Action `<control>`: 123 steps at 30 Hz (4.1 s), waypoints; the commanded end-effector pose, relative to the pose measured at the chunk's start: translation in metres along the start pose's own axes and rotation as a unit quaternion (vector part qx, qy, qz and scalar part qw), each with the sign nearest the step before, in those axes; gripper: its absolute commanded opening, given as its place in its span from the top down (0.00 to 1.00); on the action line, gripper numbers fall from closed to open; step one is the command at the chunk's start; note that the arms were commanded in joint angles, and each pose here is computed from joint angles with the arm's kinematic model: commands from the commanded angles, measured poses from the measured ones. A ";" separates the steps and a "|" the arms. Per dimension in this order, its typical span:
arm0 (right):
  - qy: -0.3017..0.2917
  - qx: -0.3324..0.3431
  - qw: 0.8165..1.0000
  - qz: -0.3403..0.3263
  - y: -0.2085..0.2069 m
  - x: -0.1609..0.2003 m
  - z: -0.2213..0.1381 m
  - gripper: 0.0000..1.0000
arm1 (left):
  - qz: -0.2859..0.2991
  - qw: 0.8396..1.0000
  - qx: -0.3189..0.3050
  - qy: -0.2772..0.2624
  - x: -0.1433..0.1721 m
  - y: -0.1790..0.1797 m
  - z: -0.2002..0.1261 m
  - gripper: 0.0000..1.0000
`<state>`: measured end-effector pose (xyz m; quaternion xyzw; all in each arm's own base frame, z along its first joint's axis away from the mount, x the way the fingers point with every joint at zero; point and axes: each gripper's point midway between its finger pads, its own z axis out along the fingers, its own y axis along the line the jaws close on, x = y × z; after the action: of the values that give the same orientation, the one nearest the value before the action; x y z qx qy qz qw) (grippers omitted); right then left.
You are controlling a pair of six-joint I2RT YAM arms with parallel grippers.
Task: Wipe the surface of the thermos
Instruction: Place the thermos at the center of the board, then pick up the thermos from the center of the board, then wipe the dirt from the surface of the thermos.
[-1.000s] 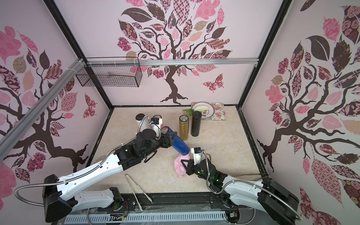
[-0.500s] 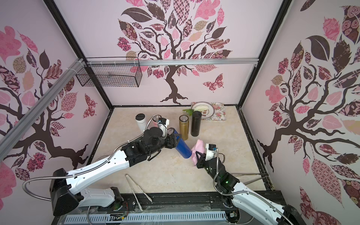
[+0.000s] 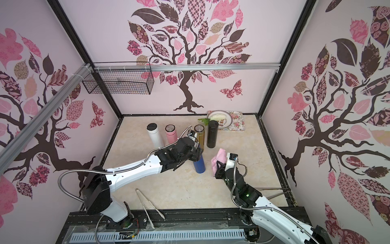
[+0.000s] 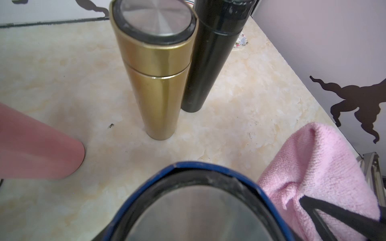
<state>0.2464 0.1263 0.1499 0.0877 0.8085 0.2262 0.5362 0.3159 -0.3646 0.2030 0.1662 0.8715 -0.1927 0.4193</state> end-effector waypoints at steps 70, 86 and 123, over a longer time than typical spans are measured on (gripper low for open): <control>0.037 -0.027 0.998 0.053 0.008 0.022 0.010 1.00 | -0.086 0.973 -0.206 -0.051 -0.107 0.174 -0.028 0.13; 0.042 -0.023 0.998 0.047 0.005 0.028 0.013 1.00 | -0.089 0.966 -0.245 0.001 -0.073 0.200 0.017 0.15; 0.228 -0.362 0.904 0.012 0.180 0.050 -0.040 1.00 | -0.206 0.978 -0.014 0.029 0.009 0.091 -0.060 1.00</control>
<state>0.1569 0.2692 0.1544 -0.1529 0.8110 0.4826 0.2933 0.3310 -0.2392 0.2032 0.0062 0.9121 -0.1972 0.3593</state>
